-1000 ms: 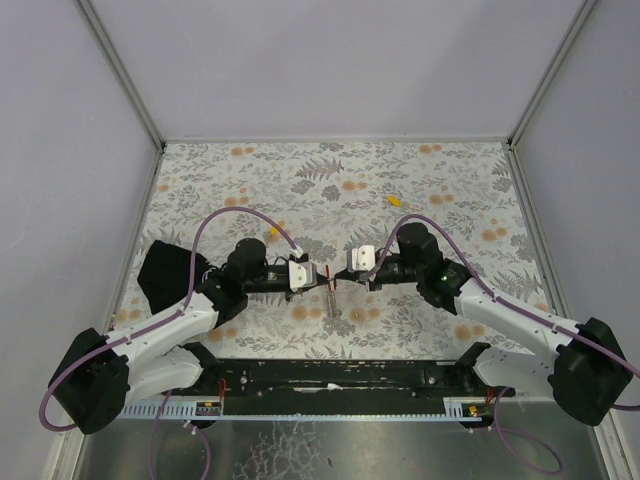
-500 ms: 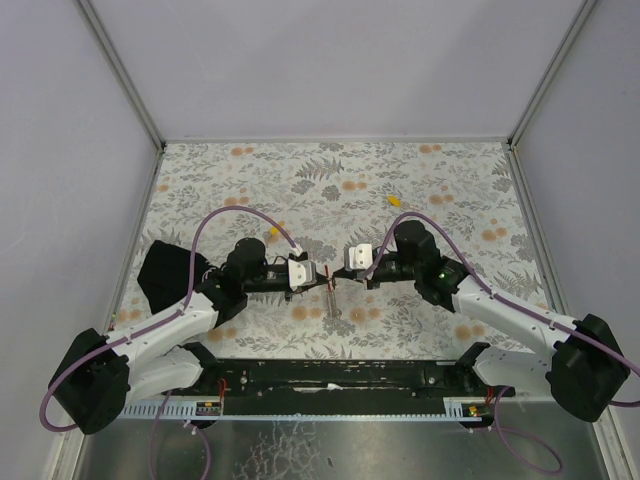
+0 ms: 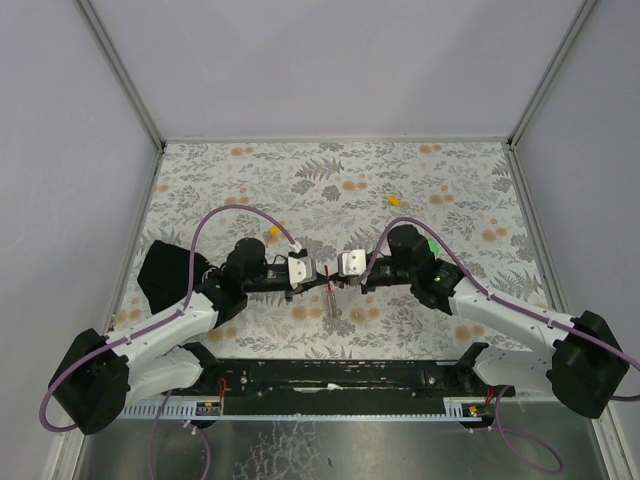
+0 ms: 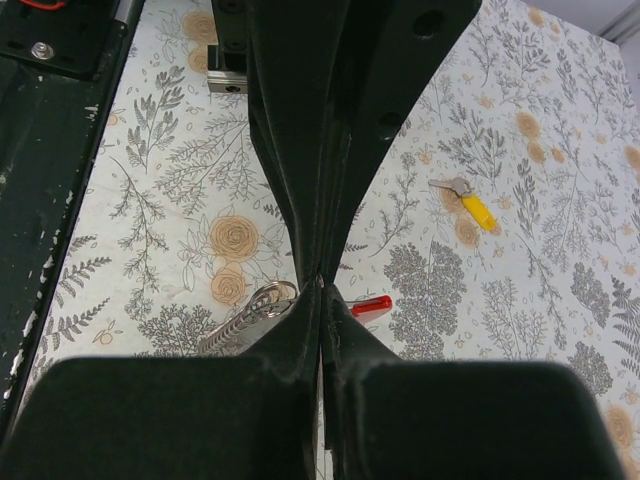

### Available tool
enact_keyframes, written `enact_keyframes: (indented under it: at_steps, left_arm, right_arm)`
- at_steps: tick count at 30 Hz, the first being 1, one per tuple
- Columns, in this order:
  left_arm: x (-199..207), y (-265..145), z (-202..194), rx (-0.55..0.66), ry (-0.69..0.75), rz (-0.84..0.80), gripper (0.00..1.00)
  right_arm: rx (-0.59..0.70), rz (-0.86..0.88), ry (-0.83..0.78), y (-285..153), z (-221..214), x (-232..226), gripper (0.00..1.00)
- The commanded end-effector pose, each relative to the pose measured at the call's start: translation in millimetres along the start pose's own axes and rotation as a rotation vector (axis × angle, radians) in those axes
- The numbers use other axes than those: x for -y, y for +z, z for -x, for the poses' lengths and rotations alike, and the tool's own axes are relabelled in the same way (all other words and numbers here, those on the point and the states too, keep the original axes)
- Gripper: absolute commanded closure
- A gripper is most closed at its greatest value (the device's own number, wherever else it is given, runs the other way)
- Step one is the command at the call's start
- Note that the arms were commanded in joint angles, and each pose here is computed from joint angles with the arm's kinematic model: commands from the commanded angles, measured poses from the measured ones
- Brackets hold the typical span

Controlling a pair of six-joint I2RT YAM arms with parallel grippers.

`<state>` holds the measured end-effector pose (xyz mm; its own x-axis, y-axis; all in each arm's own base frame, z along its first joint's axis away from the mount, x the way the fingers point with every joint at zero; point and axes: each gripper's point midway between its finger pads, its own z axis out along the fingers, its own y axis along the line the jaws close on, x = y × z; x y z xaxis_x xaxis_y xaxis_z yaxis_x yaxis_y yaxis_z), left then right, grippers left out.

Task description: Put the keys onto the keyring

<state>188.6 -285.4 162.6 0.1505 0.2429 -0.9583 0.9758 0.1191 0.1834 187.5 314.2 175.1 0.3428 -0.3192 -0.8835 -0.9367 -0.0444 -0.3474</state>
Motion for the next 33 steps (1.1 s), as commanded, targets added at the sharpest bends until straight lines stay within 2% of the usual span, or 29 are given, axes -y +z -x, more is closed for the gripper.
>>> enact_keyframes:
  at_steps: [1,24,28,33]
  left_arm:
    - [-5,1,23,0.066,0.03,0.01,1.0]
    - [-27,-5,20,0.084,-0.097,0.135,1.0]
    - [-30,-6,21,0.111,-0.13,0.164,1.0]
    - [-33,-11,31,0.203,-0.163,0.218,1.0]
  right_arm:
    - [0.004,-0.018,-0.03,1,9,3,1.0]
    - [-0.099,-0.049,-0.03,-10,-19,-4,1.0]
    - [-0.107,-0.053,-0.014,-10,-24,-6,1.0]
    - [-0.067,-0.037,0.007,-4,-19,-8,1.0]
